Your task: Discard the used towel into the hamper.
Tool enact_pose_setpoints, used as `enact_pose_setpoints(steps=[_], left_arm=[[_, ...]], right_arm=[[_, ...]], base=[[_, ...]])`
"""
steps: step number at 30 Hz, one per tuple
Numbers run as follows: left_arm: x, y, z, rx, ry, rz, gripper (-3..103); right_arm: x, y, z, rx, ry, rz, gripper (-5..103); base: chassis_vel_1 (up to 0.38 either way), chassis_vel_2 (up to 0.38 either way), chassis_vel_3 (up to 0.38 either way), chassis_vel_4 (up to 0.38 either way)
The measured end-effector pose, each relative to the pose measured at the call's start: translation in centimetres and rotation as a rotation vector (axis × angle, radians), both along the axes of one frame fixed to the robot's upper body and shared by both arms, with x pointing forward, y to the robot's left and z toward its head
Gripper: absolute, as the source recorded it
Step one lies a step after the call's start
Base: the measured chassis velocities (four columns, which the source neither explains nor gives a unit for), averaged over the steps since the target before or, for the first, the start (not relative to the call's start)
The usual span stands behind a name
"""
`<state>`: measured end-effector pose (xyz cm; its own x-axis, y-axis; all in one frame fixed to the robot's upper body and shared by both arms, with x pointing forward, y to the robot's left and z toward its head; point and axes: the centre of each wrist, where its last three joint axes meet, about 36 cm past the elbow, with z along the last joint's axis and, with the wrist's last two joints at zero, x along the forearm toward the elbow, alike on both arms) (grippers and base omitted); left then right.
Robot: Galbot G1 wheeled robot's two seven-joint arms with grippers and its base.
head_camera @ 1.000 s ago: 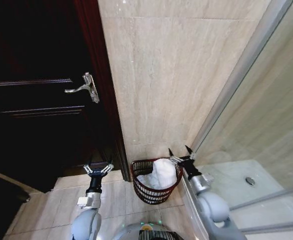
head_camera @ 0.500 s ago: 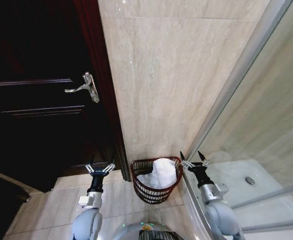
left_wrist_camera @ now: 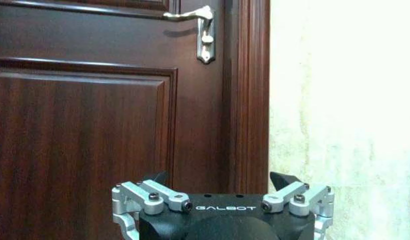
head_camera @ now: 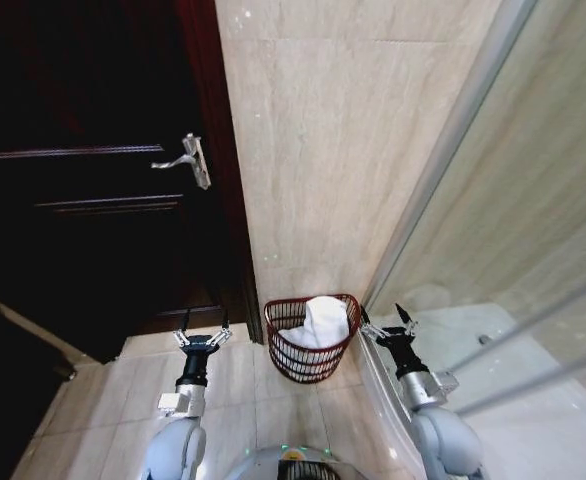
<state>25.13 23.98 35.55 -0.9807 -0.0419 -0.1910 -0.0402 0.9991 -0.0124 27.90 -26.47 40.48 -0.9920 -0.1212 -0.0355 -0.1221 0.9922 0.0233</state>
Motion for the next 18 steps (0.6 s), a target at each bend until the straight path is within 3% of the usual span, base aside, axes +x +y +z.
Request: enact_pose_setpoints(steps=[5,18], left_arm=[[-0.1,0.1,0.2,0.004,-0.002,0.003,100],[-0.3,0.3,0.1,0.010,0.001,0.007,100]], right_arm=[[-0.2,-0.1,-0.4,-0.001,-0.007,0.002,100],[-0.1,1.1,-0.6,-0.006,-0.014,0.022,100]], base=[[0.108,-0.119,-0.108,0.114],[0.000,0.000,0.000,0.000]])
